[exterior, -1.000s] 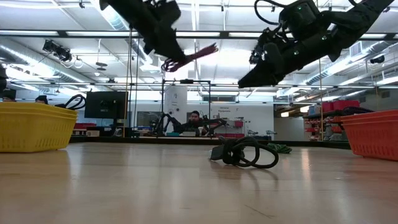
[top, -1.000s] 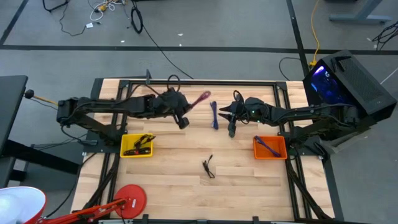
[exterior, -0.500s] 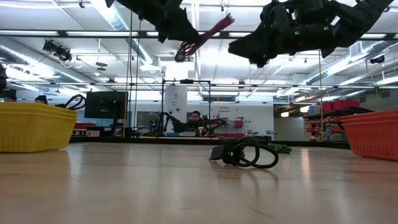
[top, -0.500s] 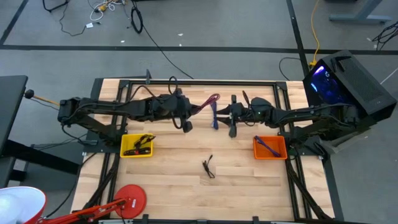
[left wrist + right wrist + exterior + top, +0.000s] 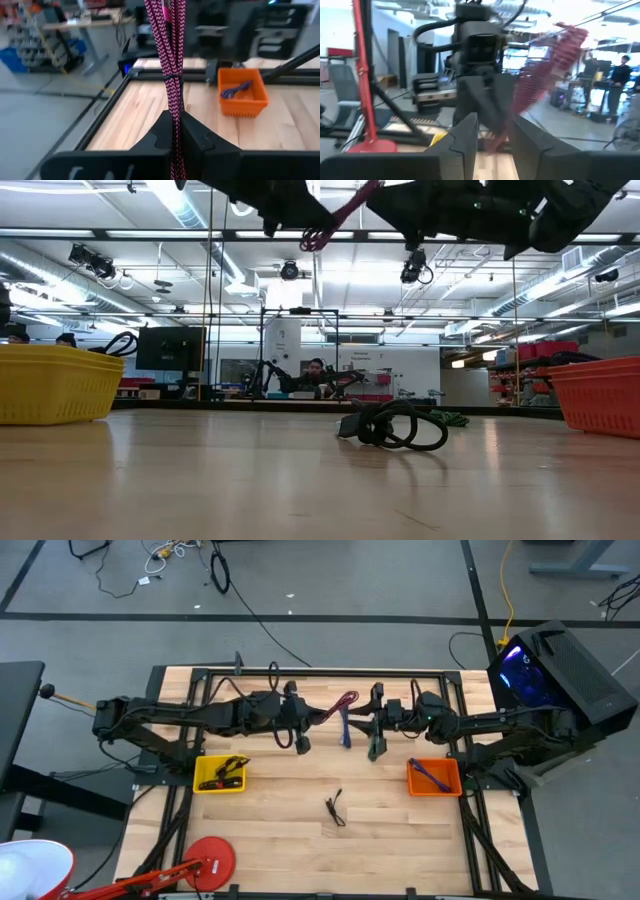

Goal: Pick & Place USB Port
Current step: Put the pink USB cable into the orange bin

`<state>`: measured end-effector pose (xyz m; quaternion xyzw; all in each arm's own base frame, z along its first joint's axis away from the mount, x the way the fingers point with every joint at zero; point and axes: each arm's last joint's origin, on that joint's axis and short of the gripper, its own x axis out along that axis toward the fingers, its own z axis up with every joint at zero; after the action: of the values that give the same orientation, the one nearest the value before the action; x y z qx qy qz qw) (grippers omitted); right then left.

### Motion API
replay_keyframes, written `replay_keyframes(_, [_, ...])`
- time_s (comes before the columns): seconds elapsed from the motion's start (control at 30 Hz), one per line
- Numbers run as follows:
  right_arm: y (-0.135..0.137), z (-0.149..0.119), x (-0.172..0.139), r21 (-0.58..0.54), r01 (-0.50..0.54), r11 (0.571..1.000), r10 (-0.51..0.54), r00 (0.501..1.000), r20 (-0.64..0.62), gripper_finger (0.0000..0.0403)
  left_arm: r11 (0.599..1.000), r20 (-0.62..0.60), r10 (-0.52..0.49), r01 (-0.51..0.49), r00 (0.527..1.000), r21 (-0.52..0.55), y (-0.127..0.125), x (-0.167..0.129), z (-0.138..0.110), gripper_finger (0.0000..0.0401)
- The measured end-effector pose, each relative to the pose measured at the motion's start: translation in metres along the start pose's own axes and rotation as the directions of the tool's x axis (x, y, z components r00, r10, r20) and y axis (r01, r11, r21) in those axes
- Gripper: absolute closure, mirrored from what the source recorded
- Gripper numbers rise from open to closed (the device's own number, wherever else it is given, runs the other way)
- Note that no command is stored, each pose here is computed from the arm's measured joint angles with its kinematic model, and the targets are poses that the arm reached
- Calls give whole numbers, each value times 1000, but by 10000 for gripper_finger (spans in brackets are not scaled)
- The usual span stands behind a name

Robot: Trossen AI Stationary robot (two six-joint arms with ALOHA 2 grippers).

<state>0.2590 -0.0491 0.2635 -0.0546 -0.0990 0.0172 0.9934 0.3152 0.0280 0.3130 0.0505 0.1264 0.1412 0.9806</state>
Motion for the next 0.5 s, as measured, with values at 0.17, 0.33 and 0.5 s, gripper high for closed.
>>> replay_keyframes(0.17, [-3, 14, 7, -20, 14, 1000, -13, 999, 44, 293, 997, 79, -78, 76, 994, 29, -5, -1, 7, 384])
replay_keyframes(0.33, [-6, 29, 15, -44, 6, 999, -3, 998, 68, 293, 996, 89, -80, 77, 993, 33, -6, -2, 9, 384])
replay_keyframes(0.5, [-4, 37, 22, -39, -42, 998, 43, 998, 34, 293, 997, 85, -67, 64, 994, 43, -5, -2, 9, 384])
